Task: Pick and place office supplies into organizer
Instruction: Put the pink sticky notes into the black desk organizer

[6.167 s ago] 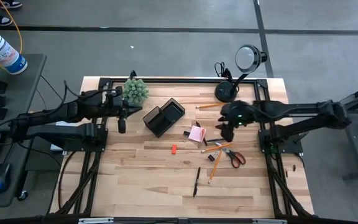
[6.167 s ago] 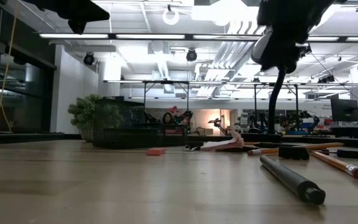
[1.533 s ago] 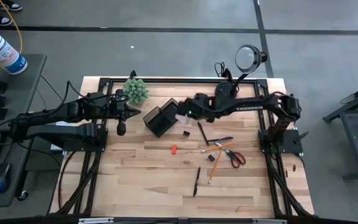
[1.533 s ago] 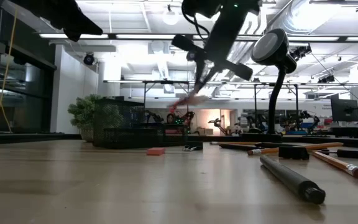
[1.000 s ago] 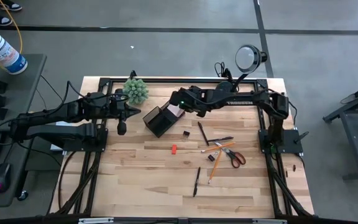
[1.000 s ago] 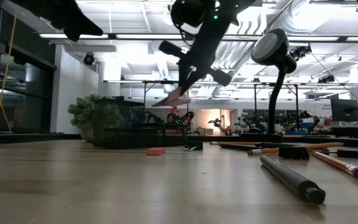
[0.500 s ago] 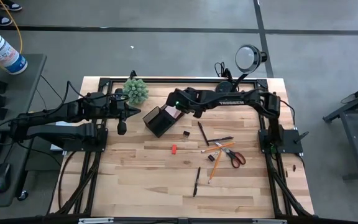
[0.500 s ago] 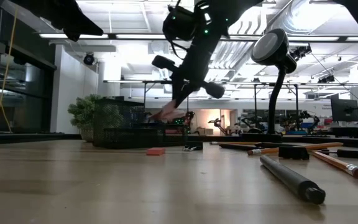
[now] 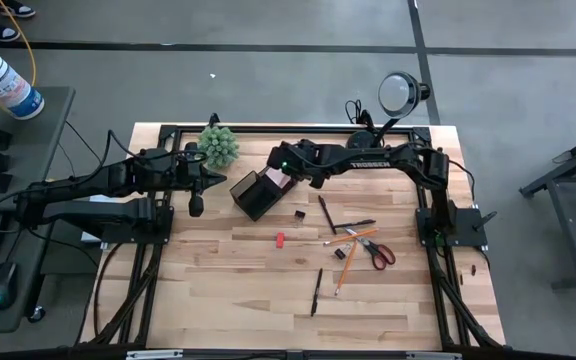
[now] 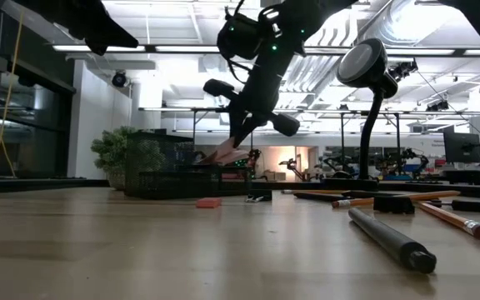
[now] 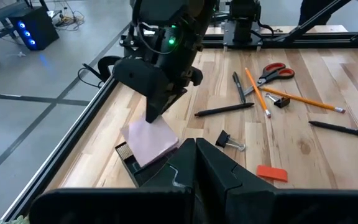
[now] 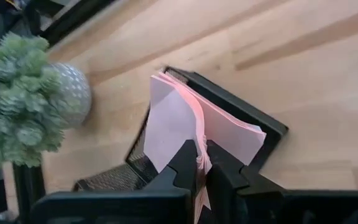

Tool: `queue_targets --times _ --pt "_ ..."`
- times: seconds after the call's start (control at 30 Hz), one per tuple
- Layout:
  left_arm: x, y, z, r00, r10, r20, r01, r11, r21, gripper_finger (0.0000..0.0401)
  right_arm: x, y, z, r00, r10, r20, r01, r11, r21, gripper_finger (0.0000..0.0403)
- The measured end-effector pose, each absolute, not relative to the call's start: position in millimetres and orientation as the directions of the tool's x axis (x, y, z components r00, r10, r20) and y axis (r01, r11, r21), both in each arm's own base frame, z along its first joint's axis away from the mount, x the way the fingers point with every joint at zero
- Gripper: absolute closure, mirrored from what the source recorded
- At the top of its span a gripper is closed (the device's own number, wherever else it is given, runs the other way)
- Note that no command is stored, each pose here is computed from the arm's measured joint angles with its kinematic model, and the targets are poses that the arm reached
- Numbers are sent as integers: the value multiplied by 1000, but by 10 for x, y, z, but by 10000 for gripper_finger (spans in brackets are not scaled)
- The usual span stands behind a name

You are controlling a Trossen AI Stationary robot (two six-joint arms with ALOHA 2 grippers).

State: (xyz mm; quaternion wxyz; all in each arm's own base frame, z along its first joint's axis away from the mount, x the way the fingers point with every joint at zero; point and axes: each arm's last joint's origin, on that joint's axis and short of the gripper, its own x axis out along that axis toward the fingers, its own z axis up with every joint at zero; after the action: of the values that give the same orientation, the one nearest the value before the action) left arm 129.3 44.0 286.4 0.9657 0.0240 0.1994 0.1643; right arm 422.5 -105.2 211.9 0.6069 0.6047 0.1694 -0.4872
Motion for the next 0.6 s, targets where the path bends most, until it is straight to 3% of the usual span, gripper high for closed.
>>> queue_targets --times 0.6 --pt "1292 440 2862 865 326 -381 -300 945 129 400 4310 -1092 1986 488 -390 -781 778 -211 592 396"
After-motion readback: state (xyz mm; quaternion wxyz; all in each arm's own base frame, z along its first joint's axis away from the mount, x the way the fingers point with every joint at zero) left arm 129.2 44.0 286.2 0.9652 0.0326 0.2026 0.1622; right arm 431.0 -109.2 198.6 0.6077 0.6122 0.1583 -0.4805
